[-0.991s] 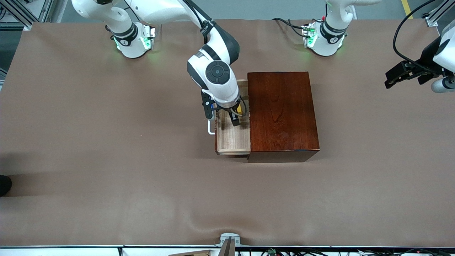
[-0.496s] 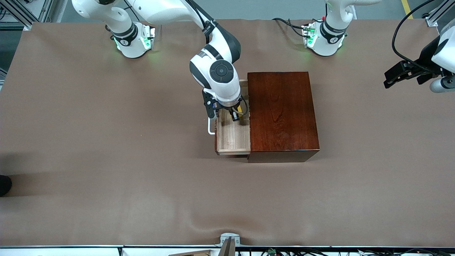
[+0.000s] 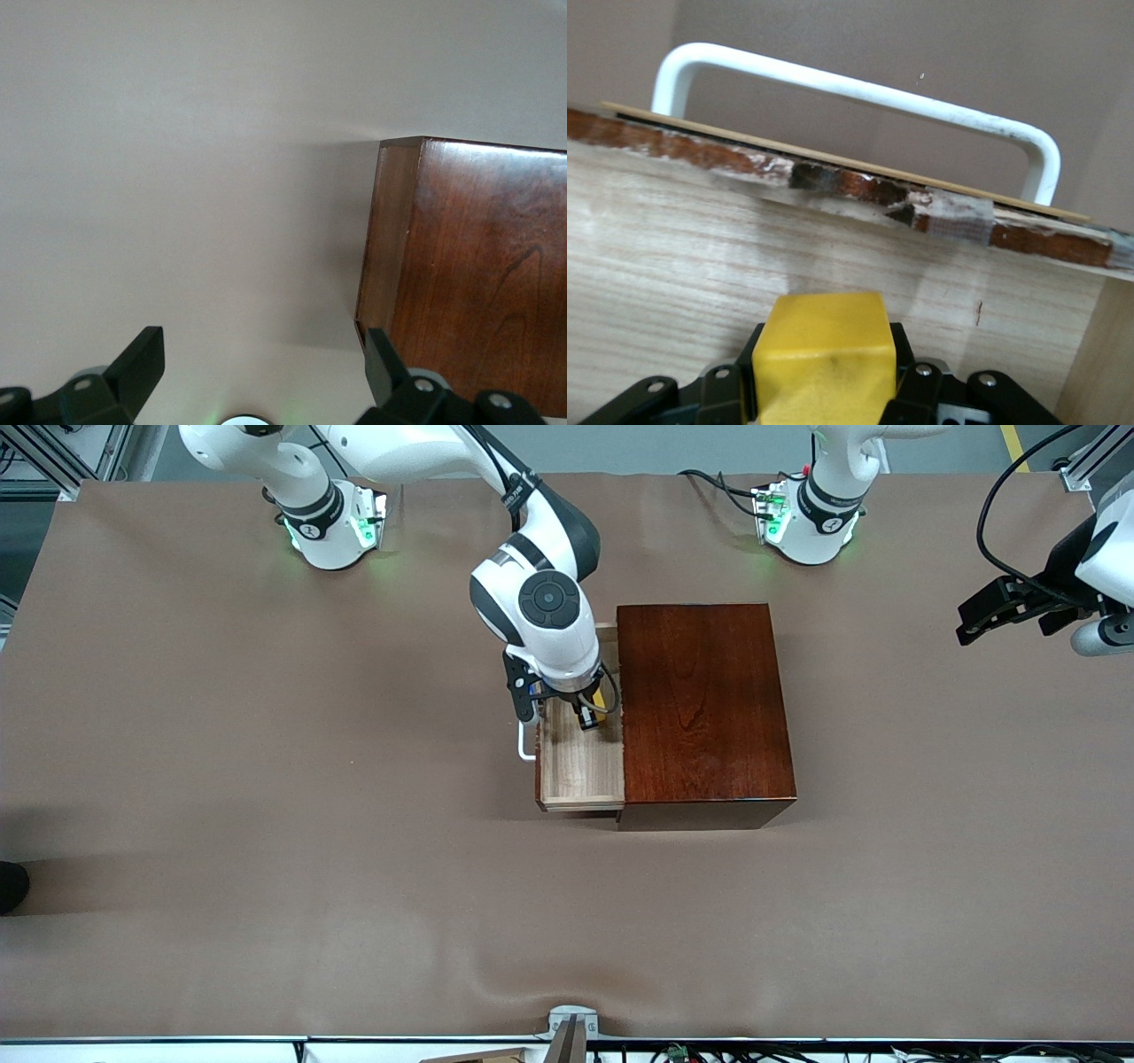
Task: Open drawer, take yellow block, close drawer
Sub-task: 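Lift the yellow block out with the right gripper while the left gripper returns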
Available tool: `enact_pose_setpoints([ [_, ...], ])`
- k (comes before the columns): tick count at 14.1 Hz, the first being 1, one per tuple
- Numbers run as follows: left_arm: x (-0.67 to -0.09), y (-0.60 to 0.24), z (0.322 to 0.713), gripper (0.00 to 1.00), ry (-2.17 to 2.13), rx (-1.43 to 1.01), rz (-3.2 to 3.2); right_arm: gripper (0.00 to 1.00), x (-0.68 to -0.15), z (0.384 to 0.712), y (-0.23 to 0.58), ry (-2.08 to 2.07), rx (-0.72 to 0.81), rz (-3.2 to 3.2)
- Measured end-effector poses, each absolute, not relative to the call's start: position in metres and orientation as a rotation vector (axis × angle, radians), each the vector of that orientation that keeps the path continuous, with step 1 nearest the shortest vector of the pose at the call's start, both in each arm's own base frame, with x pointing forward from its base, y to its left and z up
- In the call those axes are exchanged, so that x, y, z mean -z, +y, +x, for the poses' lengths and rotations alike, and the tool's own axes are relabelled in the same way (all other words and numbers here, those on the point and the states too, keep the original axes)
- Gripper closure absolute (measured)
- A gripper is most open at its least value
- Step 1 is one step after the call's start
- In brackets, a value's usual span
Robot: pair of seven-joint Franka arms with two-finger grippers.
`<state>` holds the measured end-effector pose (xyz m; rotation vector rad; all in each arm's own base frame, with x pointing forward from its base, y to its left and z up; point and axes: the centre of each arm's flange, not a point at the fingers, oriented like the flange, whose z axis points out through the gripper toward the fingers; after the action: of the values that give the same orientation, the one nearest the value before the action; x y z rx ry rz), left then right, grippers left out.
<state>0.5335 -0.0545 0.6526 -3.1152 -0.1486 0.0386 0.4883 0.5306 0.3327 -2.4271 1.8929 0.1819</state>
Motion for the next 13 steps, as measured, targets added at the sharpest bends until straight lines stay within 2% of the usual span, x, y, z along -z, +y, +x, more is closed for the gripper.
enact_pose_setpoints([
  [7, -0.653, -0.054, 0.533, 0.0, -0.149, -0.039, -3.115, 0.44, -0.388, 0.534, 0.488, 1.997, -0.215, -2.418],
  [13, -0.653, -0.077, 0.531, 0.0, -0.101, -0.036, -3.116, 0.44, -0.431, 0.576, 0.413, 1.843, -0.264, -2.563],
])
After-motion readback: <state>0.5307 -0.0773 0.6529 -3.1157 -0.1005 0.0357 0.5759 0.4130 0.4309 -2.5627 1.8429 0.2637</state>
